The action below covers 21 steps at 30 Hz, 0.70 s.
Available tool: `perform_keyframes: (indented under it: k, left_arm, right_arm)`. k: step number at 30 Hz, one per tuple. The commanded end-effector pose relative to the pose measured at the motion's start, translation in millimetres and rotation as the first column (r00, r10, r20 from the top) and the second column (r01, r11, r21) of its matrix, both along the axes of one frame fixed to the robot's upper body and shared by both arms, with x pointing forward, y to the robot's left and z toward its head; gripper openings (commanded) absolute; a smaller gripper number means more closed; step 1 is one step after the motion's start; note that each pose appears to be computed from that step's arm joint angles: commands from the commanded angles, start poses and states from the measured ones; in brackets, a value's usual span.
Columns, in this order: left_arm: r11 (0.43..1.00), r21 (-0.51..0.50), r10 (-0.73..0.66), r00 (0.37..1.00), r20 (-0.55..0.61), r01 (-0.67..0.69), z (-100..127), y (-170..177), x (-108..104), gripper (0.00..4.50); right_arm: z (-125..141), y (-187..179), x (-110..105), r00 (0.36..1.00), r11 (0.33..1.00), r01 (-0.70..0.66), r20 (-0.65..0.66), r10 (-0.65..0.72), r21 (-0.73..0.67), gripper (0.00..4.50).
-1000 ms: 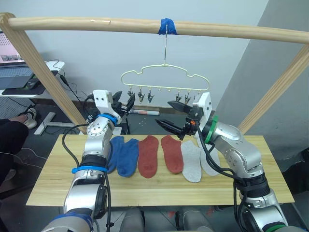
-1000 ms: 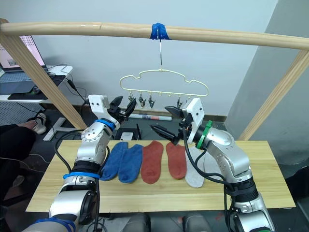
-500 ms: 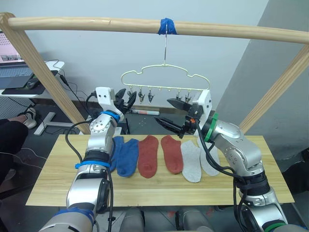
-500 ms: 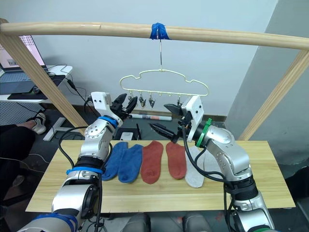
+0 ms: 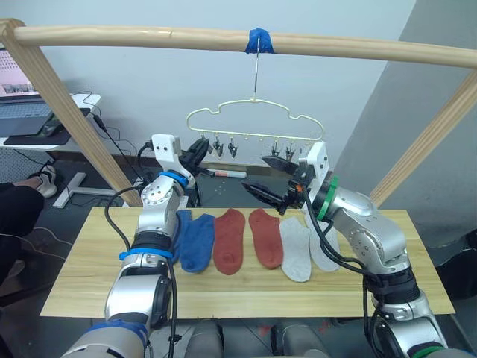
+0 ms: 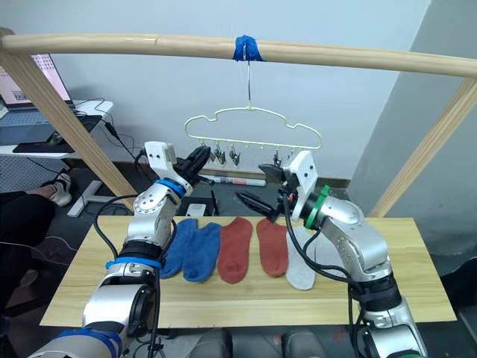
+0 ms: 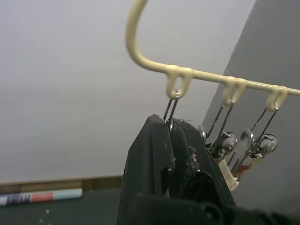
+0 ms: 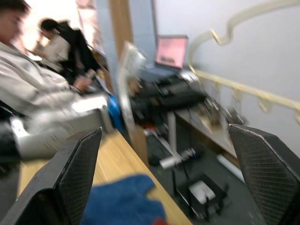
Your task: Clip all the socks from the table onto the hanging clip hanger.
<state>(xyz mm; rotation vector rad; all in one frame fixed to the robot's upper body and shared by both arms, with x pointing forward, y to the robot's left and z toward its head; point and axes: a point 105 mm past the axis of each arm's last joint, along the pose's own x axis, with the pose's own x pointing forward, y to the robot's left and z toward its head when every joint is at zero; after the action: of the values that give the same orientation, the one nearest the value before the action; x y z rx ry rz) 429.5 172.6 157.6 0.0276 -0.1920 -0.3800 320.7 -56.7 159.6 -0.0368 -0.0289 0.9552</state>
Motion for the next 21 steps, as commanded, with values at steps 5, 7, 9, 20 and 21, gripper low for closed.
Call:
perform_keyframes:
  k: [5, 7, 9, 20, 21]
  left_arm:
    - [0.995, 0.038, -0.085, 0.994, -0.066, 0.087, 11, 12, -18, 0.01]
    - [0.994, 0.038, -0.098, 0.991, -0.089, 0.102, 11, 15, -22, 0.01]
    - [0.993, 0.041, -0.102, 0.989, -0.104, 0.106, 10, 17, -26, 0.01]
    - [0.995, 0.064, -0.073, 0.988, -0.135, 0.082, -4, 24, -34, 0.01]
    - [0.995, 0.063, -0.074, 0.988, -0.135, 0.083, -3, 23, -35, 0.01]
  right_arm:
    - [-85, -94, 26, 0.893, 0.887, 0.376, -0.15, -0.424, -0.268, 4.5]
    - [-103, -116, 29, 0.857, 0.835, 0.425, -0.141, -0.495, -0.351, 4.5]
    - [-119, -130, 32, 0.83, 0.797, 0.449, -0.141, -0.539, -0.404, 4.5]
    - [-167, -141, 48, 0.78, 0.742, 0.431, -0.2, -0.592, -0.513, 4.5]
    - [-172, -144, 48, 0.773, 0.729, 0.431, -0.199, -0.602, -0.532, 4.5]
